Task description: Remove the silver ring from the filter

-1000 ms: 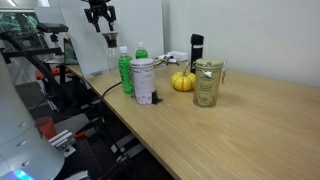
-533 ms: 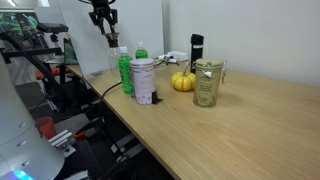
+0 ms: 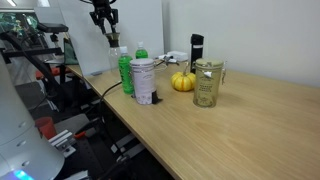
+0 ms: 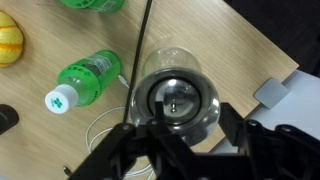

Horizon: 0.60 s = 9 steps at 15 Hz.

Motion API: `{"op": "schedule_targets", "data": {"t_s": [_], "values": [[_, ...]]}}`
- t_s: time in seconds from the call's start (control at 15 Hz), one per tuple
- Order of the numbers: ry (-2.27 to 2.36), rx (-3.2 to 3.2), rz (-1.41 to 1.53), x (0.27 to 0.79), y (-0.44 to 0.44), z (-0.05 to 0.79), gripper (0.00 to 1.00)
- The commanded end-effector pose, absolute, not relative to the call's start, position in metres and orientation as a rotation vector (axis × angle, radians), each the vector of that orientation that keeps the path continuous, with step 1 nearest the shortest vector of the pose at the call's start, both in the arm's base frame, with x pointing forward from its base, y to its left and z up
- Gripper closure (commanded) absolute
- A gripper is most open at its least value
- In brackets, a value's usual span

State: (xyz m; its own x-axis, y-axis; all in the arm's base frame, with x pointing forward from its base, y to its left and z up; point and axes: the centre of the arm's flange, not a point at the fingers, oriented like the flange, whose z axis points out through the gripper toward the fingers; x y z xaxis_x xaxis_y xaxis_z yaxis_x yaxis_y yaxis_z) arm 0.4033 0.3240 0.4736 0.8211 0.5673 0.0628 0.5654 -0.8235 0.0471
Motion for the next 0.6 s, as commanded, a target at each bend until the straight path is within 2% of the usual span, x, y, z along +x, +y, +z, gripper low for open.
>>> {"op": "schedule_targets", "data": {"t_s": [0.0, 0.2, 0.27, 0.53], "values": [[0.91, 2.987, 0.131, 0.403, 0.324, 0.474, 0.51], [0.899, 2.993, 0.134, 0.402, 0.325, 0.478, 0.61], [0.896, 2.995, 0.15, 0.403, 0.325, 0.483, 0.62], [0.891, 2.995, 0.156, 0.403, 0.325, 0.484, 0.53]]}}
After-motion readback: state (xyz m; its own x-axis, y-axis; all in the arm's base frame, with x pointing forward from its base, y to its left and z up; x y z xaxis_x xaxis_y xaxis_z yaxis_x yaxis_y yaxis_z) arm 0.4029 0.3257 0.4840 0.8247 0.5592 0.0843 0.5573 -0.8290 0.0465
